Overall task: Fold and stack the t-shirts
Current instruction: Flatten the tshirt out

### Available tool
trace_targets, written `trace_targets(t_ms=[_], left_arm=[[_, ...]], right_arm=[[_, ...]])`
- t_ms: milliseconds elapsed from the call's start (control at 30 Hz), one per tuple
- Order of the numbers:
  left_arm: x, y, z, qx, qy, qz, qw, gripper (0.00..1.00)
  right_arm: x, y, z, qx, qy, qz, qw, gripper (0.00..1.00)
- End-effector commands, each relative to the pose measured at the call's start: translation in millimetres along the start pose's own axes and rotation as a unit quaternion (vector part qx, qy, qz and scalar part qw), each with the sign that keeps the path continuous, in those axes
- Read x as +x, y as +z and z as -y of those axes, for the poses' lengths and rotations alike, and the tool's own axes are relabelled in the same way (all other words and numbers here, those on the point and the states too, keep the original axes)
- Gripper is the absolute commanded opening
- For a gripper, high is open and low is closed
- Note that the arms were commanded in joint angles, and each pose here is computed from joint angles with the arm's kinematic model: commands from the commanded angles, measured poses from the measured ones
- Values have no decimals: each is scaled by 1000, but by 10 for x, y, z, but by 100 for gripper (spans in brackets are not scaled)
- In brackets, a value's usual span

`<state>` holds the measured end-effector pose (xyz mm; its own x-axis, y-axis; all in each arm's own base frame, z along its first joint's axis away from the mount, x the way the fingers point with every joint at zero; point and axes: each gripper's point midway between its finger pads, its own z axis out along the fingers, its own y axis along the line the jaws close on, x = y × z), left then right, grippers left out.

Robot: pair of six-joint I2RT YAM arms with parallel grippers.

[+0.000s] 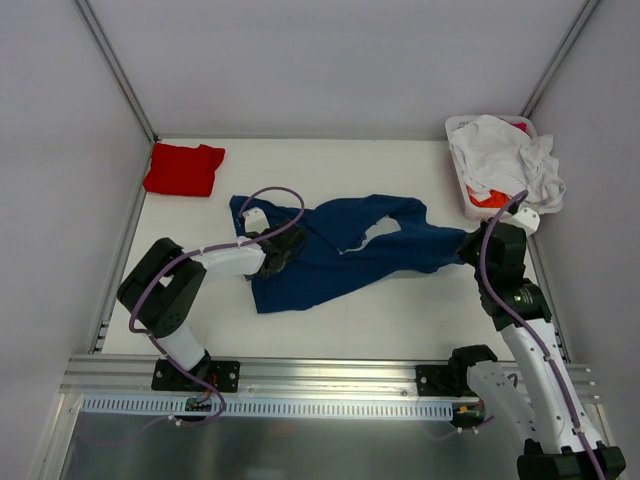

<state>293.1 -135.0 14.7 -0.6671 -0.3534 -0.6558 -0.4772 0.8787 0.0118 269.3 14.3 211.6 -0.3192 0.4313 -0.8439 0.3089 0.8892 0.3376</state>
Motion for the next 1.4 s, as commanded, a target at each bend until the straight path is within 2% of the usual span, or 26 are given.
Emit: trace_targets(t_ms=[0,133,167,200,300,467,567,700,733,833,867,1033,1067,1200,1300,1367], left_arm=[[340,60,-330,-43,64,-45,996,79],[343,54,-367,-45,68,-44,996,80],[349,54,-371,-46,68,-45,996,80],[339,48,-363,-44,67,-43,996,80],[330,35,-350,-40,68,-44,996,80],[303,-1,-331,-31,75,-45,996,82],[266,-51,-305,-19,74,-43,996,84],[218,-116,-262,-5,70,-40,997,84],[228,-117,-258,-4,70,-42,997,84],[242,-116,-256,-4,71,-44,997,84],[258,-112,-255,-4,73,-46,996,84],[293,-96,-257,-7,72,-51,996,84],[297,-96,-251,-7,72,-52,996,84],[308,-91,-227,-6,73,-54,996,84],[309,-93,-217,-5,75,-53,996,84],[317,-84,-228,-7,76,-54,996,84]], right_arm=[[-244,-185,210,52,19,44,997,0],[-299,-277,298,67,30,61,995,1],[-295,-288,313,71,31,59,995,4],[-301,-299,304,71,33,56,995,20],[-257,-292,301,73,28,41,996,34],[-241,-251,261,63,14,35,997,35],[-129,-141,131,35,-1,6,999,35],[261,125,-222,-33,-19,-76,996,32],[406,238,-244,-25,-31,-99,994,32],[621,385,-455,-36,-74,-119,990,32],[805,486,-509,-34,-93,-146,984,31],[1028,765,-875,-45,-135,-167,976,30],[1208,823,-926,-44,-152,-186,970,30],[1467,961,-1191,-45,-186,-196,962,30],[1486,998,-1365,-23,-237,-170,956,31],[1462,980,-1584,-50,-216,-170,960,31]])
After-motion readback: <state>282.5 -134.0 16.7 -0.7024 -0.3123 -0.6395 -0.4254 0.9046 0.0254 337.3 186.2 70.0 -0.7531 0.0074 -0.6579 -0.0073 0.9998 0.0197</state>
